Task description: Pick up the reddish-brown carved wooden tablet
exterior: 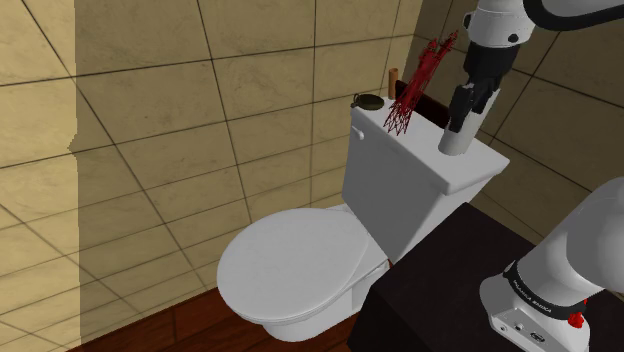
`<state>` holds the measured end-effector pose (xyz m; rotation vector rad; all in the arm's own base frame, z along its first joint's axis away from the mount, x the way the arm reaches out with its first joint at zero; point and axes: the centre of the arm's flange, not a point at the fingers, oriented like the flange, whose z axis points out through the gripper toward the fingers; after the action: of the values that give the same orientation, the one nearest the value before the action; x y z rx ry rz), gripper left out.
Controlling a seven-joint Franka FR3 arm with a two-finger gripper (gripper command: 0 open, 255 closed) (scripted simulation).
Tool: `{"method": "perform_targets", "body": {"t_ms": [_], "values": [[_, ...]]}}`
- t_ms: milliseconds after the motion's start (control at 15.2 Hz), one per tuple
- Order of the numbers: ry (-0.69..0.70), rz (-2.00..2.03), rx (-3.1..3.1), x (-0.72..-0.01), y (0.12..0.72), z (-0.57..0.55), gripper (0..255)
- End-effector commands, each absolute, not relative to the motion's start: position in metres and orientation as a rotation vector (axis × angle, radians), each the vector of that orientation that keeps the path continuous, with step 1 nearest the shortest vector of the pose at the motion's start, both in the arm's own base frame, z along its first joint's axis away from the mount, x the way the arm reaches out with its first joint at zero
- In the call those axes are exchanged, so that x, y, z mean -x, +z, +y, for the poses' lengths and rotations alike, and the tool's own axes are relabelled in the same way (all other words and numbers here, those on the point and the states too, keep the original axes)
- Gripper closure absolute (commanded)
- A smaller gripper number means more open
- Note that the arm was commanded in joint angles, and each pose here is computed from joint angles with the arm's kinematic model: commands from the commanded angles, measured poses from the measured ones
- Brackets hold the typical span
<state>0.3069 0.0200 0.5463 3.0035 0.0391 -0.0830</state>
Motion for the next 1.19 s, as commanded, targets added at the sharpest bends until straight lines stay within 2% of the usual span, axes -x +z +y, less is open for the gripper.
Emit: {"method": "perform_targets", "body": {"t_ms": [0, 1122], "values": [[-0.083, 0.039, -3.003, -0.307, 0.546, 0.02, 0], [0.032, -0.13, -2.921, -0.426, 0.475, -0.138, 0]]}}
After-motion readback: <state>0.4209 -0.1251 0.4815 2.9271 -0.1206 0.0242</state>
